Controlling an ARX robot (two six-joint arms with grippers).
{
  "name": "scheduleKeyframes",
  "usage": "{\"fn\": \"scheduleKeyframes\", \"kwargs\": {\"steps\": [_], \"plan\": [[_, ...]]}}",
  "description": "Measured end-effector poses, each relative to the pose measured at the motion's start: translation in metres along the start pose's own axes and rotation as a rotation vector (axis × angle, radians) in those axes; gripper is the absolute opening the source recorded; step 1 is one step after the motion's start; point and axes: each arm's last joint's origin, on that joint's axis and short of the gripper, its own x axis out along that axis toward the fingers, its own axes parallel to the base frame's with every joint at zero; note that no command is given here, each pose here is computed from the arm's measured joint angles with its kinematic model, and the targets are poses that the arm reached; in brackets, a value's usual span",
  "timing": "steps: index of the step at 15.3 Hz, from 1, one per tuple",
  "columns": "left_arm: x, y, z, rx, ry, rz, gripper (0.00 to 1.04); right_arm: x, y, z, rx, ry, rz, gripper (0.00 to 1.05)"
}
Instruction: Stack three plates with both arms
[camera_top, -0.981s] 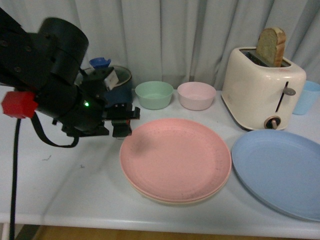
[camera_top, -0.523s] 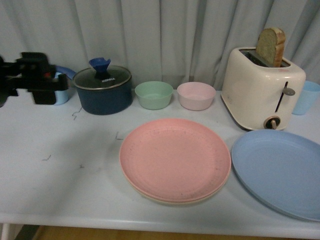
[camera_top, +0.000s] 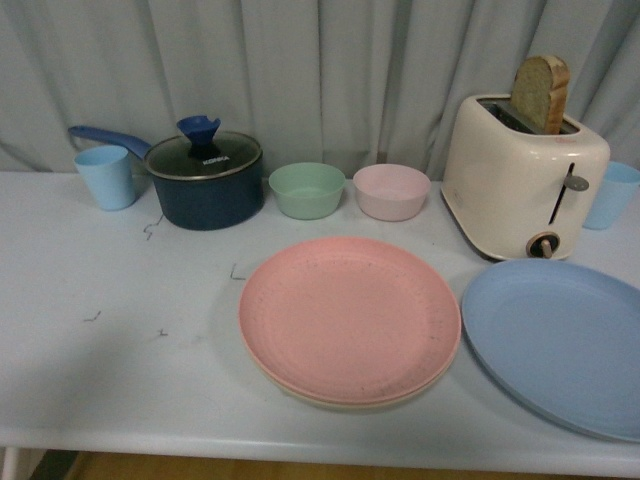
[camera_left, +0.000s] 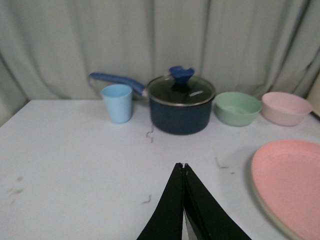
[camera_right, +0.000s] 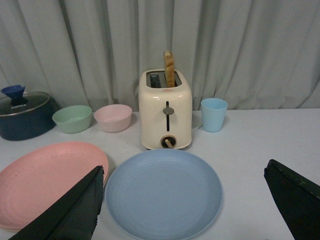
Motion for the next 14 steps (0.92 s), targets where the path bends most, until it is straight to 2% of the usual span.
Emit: {"fn": "scheduleKeyframes", "kwargs": {"steps": [3, 6, 14], "plan": [[-0.014, 0.002, 0.010, -0.002, -0.063, 0.008, 0.02, 0.000, 0.000, 0.000, 0.000, 0.000, 0.000, 0.98], [-0.028, 0.001, 0.003, -0.002, -0.027, 0.003, 0.02, 0.000, 0.000, 0.000, 0.000, 0.000, 0.000, 0.98], [-0.053, 0.001, 0.009, -0.002, -0.057, 0.003, 0.02, 0.000, 0.000, 0.000, 0.000, 0.000, 0.000, 0.98]]}}
